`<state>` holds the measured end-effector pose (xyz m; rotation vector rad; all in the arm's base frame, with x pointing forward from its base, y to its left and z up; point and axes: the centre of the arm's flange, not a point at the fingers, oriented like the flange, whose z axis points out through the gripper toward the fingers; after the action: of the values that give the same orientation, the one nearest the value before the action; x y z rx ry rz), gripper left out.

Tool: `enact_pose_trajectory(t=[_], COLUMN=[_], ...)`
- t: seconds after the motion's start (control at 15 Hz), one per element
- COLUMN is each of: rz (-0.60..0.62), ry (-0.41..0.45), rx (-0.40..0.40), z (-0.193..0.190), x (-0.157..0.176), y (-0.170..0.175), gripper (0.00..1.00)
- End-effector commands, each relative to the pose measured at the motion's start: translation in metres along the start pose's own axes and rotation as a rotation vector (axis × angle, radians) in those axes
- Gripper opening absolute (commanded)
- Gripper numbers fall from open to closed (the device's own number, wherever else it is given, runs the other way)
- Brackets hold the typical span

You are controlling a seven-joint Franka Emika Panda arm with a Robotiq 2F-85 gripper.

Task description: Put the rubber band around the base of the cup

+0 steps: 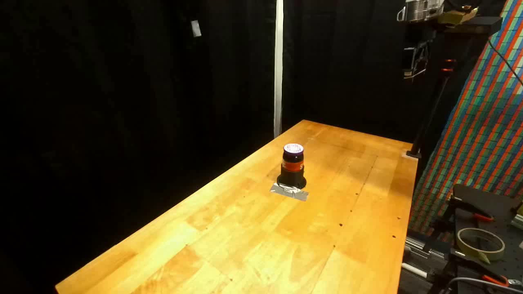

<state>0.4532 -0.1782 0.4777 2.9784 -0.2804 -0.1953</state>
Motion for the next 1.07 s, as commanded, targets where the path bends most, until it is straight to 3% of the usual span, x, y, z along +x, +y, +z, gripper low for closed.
enact_pose_trajectory(t=[0.0,0.73,1.0], rz=[0.001,0.002,-0.052], ry=[0.003,0.012,-0.006], rx=[0.000,-0.001,0.052], z=[-0.002,-0.006,0.002], x=[0.000,0.001,0.026], y=[0.000,0.001,-0.061], gripper=[1.00,1.00,1.00])
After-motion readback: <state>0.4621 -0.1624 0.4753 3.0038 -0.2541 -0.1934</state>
